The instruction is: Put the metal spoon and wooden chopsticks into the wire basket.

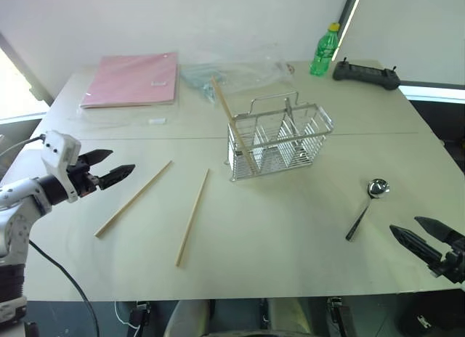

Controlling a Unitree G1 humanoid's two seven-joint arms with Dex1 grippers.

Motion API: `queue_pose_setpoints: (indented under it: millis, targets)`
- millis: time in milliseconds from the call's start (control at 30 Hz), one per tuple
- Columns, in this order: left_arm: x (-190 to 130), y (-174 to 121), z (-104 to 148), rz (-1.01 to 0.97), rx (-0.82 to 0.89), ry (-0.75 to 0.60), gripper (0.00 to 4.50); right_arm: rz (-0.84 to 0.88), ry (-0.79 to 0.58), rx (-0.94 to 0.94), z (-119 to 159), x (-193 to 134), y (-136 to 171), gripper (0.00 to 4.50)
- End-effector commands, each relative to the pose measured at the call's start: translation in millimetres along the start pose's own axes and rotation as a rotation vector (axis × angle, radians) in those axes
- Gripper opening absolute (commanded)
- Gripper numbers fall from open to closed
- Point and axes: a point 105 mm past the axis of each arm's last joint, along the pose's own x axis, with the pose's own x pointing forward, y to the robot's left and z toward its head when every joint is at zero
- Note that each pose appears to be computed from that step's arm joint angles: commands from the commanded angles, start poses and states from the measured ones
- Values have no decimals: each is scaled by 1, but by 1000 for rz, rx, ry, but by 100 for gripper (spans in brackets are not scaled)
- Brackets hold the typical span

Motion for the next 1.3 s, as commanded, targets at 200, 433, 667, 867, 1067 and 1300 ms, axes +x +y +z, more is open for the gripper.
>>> queue_pose_setpoints:
  millis: [200,433,667,867,1067,1300]
  targets:
    - [-1,1,10,-9,37,-17,413,-17,-24,-18,4,-5,-1,390]
    - [2,0,13,-17,41,-24,413,-23,-20,-13,2,-6,0,390]
    - [9,-11,22,-20,47,-75,413,-31,-12,-36,8,-4,-3,390]
    - [16,-18,29,-51,57,-79,413,-33,-2,-59,10,-3,0,390]
    - [27,-29,40,-73,39,-87,413,-153,12,-91,19,3,-11,390]
    - [40,-63,59,-161,-10,-42,413,-341,87,44,29,29,-13,390]
